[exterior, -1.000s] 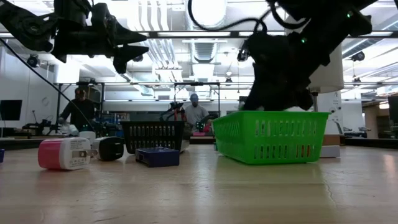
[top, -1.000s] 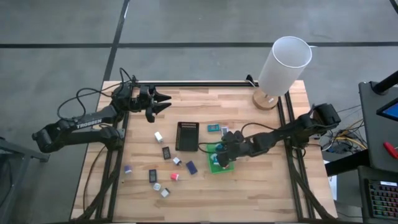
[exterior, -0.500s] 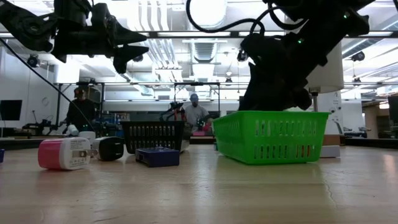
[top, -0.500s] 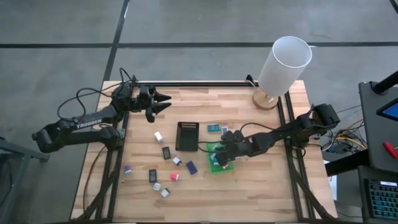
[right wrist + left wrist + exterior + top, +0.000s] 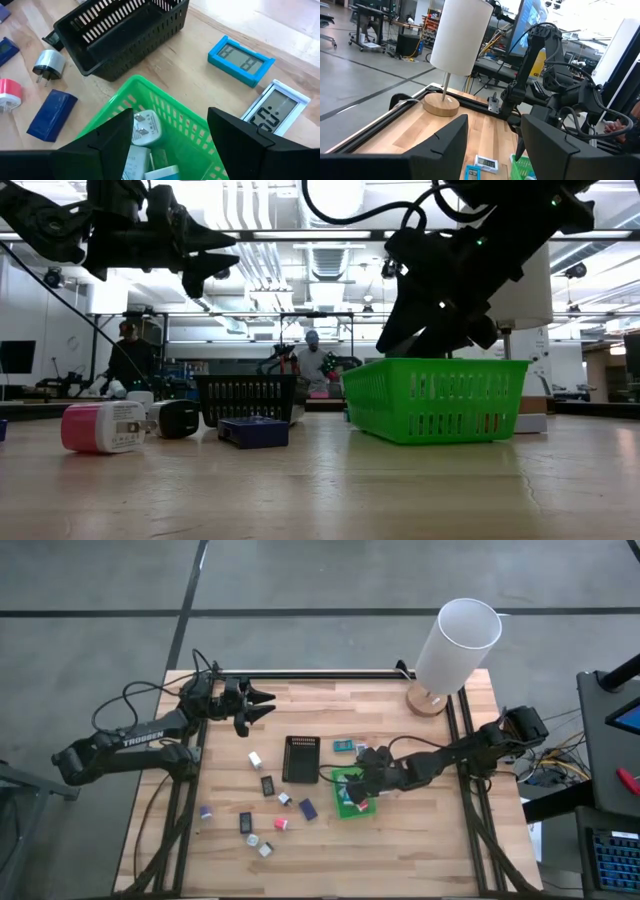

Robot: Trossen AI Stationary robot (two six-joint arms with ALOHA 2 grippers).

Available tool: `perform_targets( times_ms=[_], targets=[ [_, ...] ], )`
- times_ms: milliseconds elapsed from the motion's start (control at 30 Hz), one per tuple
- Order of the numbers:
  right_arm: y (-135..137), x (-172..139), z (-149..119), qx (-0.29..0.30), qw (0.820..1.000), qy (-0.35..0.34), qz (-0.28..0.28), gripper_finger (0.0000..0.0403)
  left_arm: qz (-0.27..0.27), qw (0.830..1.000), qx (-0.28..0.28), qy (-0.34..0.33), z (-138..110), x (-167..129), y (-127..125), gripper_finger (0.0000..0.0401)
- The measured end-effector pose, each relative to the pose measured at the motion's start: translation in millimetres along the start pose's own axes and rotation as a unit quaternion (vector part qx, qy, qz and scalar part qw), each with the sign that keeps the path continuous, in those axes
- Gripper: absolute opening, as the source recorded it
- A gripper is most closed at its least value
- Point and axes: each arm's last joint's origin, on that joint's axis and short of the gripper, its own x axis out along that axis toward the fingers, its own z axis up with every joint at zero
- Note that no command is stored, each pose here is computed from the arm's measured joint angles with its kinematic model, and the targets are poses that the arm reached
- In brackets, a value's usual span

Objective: Pick & Place Office items
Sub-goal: Put the white charger adapter into the green bin

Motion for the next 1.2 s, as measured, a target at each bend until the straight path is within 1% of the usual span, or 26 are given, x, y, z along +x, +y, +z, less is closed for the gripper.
perform_targets(
  times_ms=[167,267,333,467,567,667,700,833,1033,1133,1200],
  targets=[
    [1.6,-0.5,1.9,0.002,1.0,-0.01,0.006,0.0245,0.0,1.0,0.0,0.0,0.0,0.0,0.0,0.019],
    [2.8,-5.7,9.1,0.002,0.999,-0.051,0.001,0.0248,0.0,1.0,0.0,0.0,0.0,0.0,0.0,0.019],
    [4.1,-12.7,17.1,-0.03,0.995,-0.095,-0.01,0.025,0.0,1.0,0.0,0.0,0.0,0.0,0.0,0.019],
    [8.0,-31.9,30.0,-0.101,0.98,-0.167,-0.032,0.0251,0.0,1.0,0.0,0.0,0.0,0.0,0.0,0.019],
    [10.8,-47.5,33.1,-0.156,0.97,-0.183,-0.031,0.0251,0.0,1.0,0.0,0.0,-0.1,0.0,0.0,0.019],
    [13.4,-62.4,33.6,-0.224,0.957,-0.182,-0.007,0.0254,0.0,1.0,0.0,0.0,0.0,0.0,0.0,0.019],
    [13.7,-66.0,33.2,-0.234,0.955,-0.183,0.0,0.0255,0.0,1.0,0.0,0.0,-0.1,0.0,0.0,0.019],
    [12.8,-72.1,31.3,-0.232,0.955,-0.183,0.013,0.026,0.0,1.0,0.0,0.0,0.0,0.0,0.0,0.019],
    [11.6,-73.5,31.6,-0.246,0.952,-0.184,0.012,0.0263,0.0,1.0,0.0,0.0,0.0,0.0,0.0,0.019],
    [10.0,-77.7,37.9,-0.215,0.952,-0.217,0.026,0.0259,0.0,1.0,0.0,0.0,0.0,0.0,0.0,0.019],
    [5.0,-79.6,41.7,-0.201,0.948,-0.245,0.034,0.0256,0.0,1.0,0.0,0.0,0.0,0.0,0.0,0.019]
  ],
)
